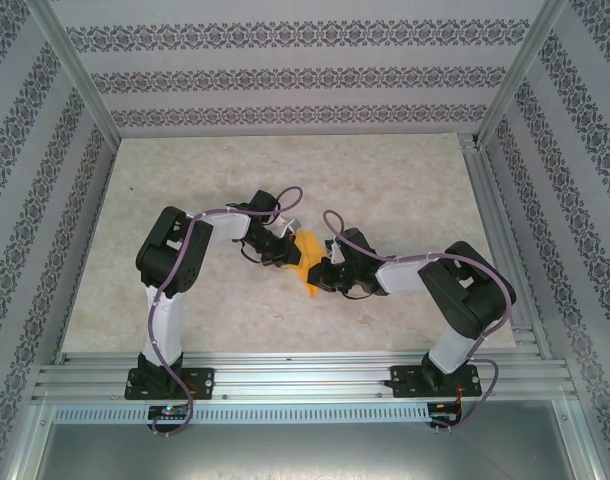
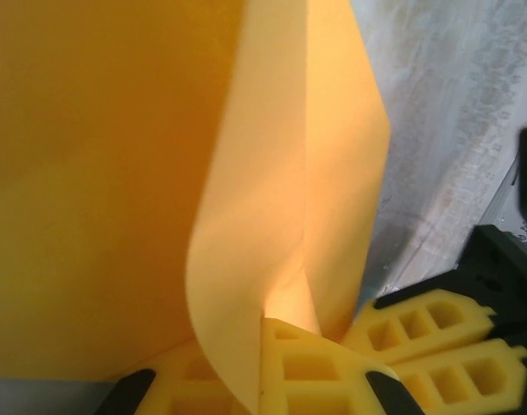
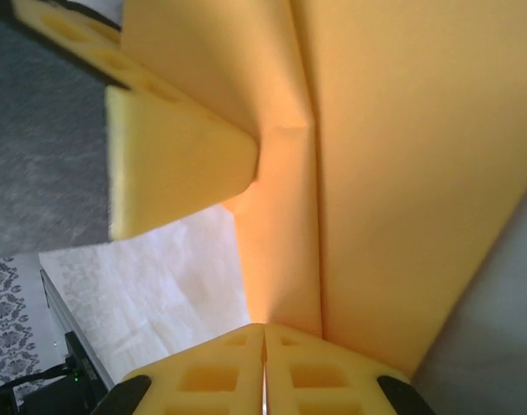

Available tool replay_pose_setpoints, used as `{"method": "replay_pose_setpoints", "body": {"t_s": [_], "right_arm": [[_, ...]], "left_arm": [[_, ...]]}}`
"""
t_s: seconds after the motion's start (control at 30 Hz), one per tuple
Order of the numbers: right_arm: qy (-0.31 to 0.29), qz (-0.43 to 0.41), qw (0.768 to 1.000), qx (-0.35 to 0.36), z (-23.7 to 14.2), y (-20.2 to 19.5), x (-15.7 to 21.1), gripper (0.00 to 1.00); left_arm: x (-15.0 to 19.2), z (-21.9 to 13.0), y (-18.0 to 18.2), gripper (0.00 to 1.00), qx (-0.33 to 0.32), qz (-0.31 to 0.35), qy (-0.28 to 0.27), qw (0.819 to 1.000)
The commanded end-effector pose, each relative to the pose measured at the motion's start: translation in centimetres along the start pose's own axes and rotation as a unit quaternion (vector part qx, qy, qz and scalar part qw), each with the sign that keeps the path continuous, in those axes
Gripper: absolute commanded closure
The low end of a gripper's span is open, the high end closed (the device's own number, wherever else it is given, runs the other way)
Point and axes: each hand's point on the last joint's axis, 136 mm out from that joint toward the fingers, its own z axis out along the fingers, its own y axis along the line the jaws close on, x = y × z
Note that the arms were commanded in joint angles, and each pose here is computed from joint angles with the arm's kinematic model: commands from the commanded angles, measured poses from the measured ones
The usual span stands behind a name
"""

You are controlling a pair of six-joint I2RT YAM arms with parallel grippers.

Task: Fold a paper plane with a square sheet of paper (pick it up from the middle)
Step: Fourth fold the wing at the center of the table.

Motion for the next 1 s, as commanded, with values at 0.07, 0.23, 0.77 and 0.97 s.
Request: {"method": "replay_pose_setpoints", "body": {"t_s": [0.07,0.23,0.77,0.97], "right_arm": [[-0.017,-0.035,0.999,0.018,-1.6,2.2,-2.4,0.91],[-0.006,-0.011,1.000,0.013,-0.3,1.9,-2.5,0.91],[0.049,0.006,0.996,0.071,0.8,-1.7,2.0,0.91],[0.069,0.011,0.991,0.111,0.4,-3.3,3.3,0.91]], "left_arm": [[0.1,0.3,1.0,0.93,-0.009,0.004,0.005,1.000],[0.1,0.2,1.0,0.93,-0.009,0.003,0.005,1.000],[-0.3,0.0,1.3,0.94,-0.011,0.000,0.001,1.000],[-0.2,0.1,1.4,0.93,-0.009,-0.002,0.003,1.000]]}}
